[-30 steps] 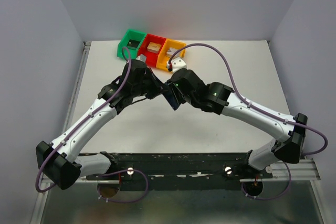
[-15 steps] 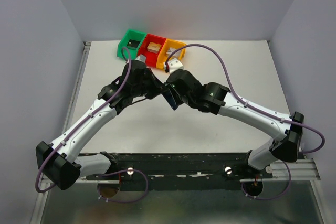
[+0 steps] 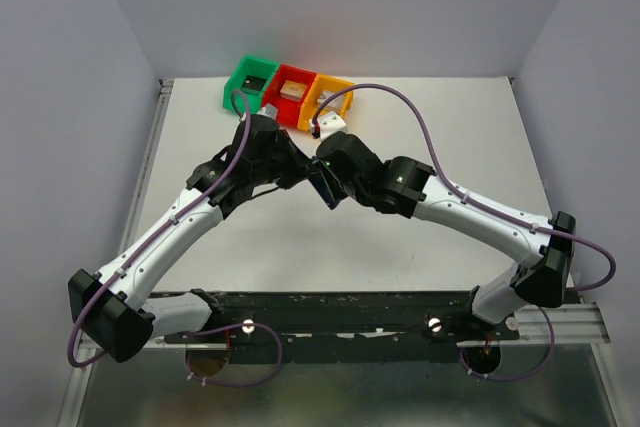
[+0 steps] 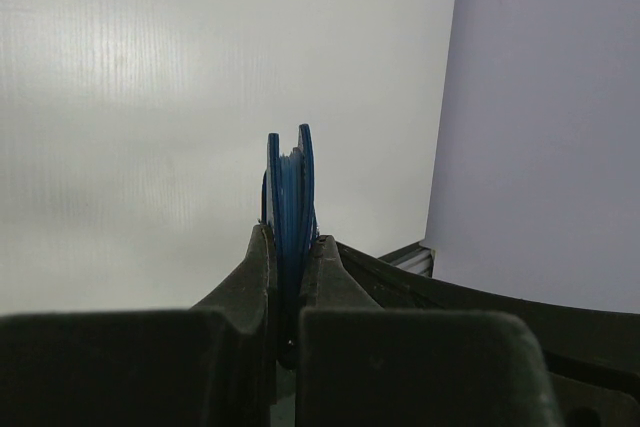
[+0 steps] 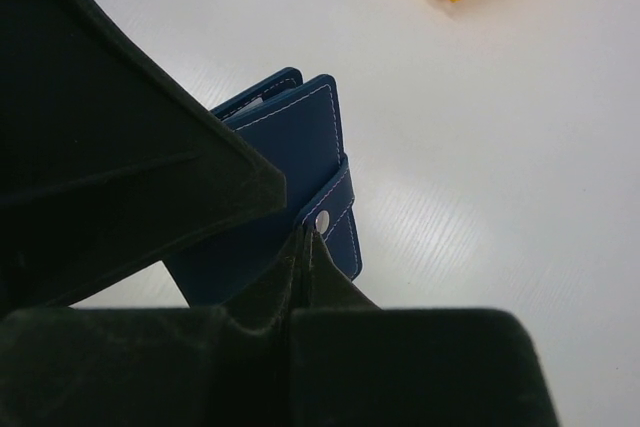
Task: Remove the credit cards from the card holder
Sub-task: Open the card holder.
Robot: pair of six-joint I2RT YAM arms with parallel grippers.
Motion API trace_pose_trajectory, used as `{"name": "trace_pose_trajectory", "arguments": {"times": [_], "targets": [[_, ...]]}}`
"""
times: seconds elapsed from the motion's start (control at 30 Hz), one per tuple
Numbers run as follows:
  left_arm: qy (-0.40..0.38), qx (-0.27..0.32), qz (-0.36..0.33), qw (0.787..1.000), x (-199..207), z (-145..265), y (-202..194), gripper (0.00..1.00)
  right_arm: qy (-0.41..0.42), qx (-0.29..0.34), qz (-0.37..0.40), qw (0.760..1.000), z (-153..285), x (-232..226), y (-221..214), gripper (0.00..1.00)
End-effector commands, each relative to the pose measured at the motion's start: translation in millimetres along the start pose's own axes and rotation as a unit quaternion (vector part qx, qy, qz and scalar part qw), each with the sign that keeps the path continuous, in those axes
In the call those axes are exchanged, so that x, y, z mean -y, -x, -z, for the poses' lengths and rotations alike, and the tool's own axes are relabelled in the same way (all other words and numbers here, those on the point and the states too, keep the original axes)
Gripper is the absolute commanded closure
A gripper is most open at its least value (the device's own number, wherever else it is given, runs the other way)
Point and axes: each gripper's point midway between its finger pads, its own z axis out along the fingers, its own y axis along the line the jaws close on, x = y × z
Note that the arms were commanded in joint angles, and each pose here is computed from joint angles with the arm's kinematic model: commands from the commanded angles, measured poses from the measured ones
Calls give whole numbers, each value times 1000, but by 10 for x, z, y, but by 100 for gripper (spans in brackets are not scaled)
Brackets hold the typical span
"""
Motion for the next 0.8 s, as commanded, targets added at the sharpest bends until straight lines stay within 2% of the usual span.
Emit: {"name": "trace_pose_trajectory", "arguments": {"times": [0.0,0.43,0.77], "targets": [[-39,-4,-5,999,179,157,-35,100,-54,-18,14,998,-21,215,-88,100],[-29,0,-7,1000,100,145,-46,100,-73,-11,-15,997,66,460,-70,100],[-29,2,-5,1000,79,151,-48,100,-59,-5,-29,998,106,452,-67,100]]}}
